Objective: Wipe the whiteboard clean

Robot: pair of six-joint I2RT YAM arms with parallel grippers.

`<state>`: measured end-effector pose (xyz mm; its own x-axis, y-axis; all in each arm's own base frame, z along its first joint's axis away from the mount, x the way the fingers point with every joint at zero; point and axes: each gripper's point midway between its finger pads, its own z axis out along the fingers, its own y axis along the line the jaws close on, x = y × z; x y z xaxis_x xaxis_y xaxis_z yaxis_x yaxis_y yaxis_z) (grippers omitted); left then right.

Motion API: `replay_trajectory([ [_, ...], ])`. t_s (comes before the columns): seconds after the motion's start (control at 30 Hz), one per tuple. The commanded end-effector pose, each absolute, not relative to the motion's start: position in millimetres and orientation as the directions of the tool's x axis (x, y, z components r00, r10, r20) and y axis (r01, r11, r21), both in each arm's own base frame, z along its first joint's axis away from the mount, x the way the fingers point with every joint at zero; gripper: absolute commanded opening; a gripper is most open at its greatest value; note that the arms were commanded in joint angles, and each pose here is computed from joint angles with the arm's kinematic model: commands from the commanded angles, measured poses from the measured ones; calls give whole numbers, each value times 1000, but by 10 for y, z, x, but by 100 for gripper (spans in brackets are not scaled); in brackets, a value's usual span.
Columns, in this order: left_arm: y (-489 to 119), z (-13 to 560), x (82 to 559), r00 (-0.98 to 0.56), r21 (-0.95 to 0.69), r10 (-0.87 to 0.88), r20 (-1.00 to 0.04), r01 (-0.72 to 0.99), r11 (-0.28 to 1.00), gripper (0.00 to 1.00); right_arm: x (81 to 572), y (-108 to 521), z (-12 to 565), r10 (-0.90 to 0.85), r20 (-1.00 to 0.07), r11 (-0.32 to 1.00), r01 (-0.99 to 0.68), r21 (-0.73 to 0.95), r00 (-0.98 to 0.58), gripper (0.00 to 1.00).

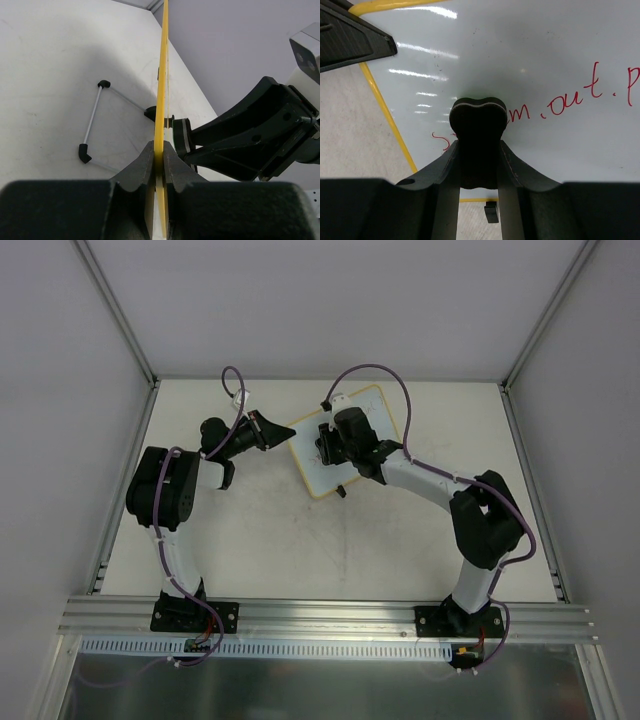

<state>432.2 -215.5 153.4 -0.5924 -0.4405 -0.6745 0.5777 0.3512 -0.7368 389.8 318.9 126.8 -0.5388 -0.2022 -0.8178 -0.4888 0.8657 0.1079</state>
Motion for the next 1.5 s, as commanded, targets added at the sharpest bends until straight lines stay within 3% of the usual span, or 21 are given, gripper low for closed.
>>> replay_trajectory([
  [0.0,-2219,1645,4327,-525,-662,-416,-742,671,334,0,4037,3251,1464,-164,-869,869,-485,97,-467,0],
  [0.6,-2217,1632,4316,-523,-660,-416,-744,673,334,0,3962,3431,1172,-209,-853,859,-507,74,-479,0],
  [1.2,-2219,1658,4287,-522,-655,-410,-748,679,331,0,3324,3630,573,-308,-785,819,-569,69,-538,0],
  [1.47,-2225,1672,4266,-525,-655,-407,-747,683,322,0,3378,3510,515,-306,-788,847,-531,32,-535,0],
])
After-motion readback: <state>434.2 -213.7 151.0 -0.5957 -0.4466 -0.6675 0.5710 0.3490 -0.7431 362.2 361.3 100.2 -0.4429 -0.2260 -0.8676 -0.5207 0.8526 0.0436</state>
